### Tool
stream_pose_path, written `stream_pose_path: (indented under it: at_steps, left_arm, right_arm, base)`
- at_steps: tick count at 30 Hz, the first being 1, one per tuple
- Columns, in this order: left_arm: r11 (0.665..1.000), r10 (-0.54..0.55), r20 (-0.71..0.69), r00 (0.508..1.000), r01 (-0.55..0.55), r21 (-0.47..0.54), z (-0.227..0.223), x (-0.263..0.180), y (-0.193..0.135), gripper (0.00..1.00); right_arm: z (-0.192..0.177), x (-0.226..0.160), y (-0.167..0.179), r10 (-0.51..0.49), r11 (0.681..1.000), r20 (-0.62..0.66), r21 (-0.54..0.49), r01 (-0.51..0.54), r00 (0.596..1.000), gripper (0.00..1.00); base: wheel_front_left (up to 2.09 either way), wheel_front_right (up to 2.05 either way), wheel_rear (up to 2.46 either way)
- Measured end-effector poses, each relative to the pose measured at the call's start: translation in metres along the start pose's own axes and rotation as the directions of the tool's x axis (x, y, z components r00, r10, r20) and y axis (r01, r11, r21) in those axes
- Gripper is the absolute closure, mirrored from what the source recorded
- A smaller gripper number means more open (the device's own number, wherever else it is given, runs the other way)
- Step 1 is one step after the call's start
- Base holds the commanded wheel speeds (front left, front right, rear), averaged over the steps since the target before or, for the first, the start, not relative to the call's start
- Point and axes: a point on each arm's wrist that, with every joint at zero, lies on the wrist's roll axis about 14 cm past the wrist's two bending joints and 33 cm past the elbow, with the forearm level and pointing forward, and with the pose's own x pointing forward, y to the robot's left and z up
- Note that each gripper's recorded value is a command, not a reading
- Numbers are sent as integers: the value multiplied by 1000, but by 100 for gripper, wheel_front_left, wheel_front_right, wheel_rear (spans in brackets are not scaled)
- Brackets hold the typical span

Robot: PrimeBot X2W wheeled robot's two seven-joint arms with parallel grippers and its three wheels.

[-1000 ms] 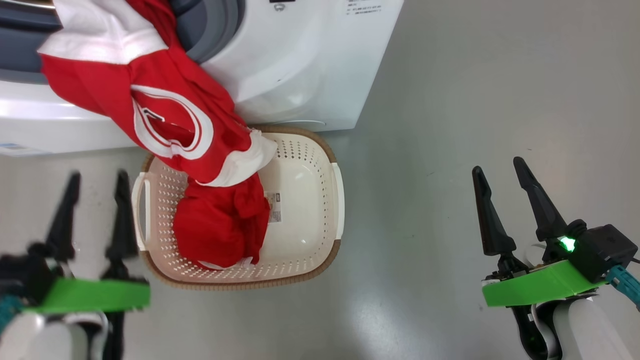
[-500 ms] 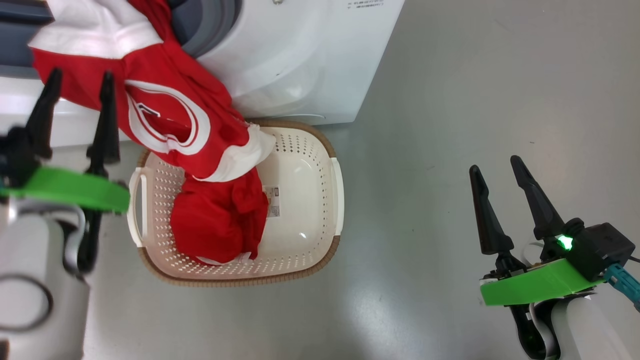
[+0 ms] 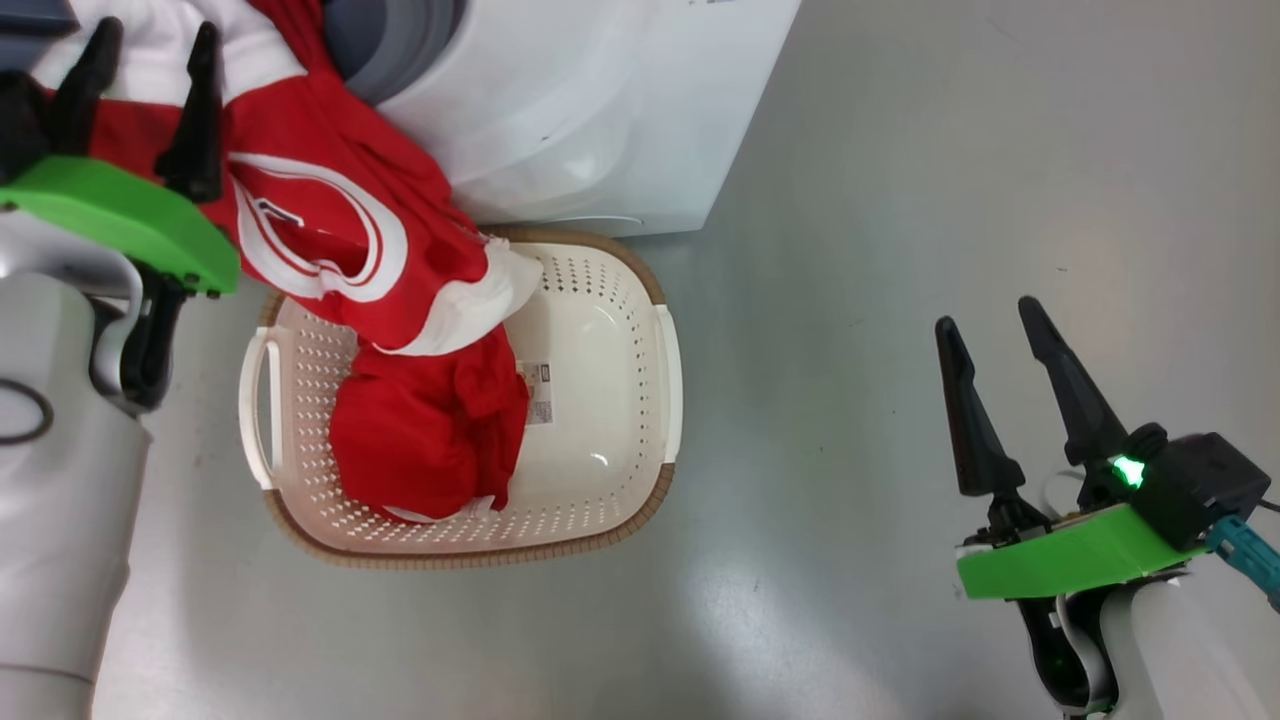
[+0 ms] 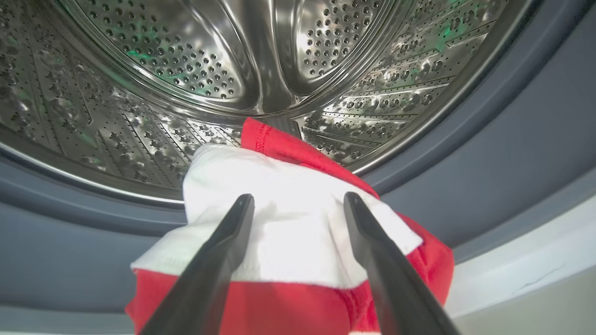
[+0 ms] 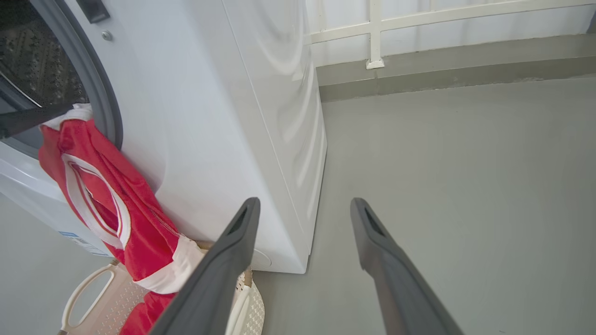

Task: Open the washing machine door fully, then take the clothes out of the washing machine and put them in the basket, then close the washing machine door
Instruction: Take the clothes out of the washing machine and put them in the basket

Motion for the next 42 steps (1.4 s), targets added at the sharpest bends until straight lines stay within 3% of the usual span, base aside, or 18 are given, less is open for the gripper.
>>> stream_pose_path:
  at_steps: [22, 23, 26, 29, 30, 42]
  left_arm:
    - [999, -36, -128, 991, 36, -4, -37, 11, -14, 0]
    - [999, -36, -130, 991, 36, -4, -36, 12, -14, 5]
    - [999, -41, -143, 989, 42, 7, -39, 11, -16, 53]
    - [999, -44, -154, 987, 47, 19, -40, 10, -16, 80]
    - [999, -44, -154, 987, 48, 19, -40, 10, -16, 97]
    - [998, -23, -45, 999, 20, -58, -4, 11, -7, 100]
  right_arm:
    - [7, -2, -4, -10, 1000, 15, -2, 10, 1000, 0]
    - [7, -3, -4, -11, 1000, 16, -2, 11, 1000, 0]
    - [9, -3, -5, -12, 1000, 20, -4, 12, 1000, 0]
    - [11, -4, -5, -13, 1000, 24, -4, 13, 1000, 0]
    - [11, -4, -5, -13, 1000, 25, -3, 13, 1000, 0]
    - [15, -2, -1, -4, 1000, 37, 4, 4, 999, 0]
  base:
    - [0, 0, 0]
    - [0, 0, 0]
    - [0, 0, 0]
    - [0, 0, 0]
    - [0, 0, 0]
    - [0, 0, 0]
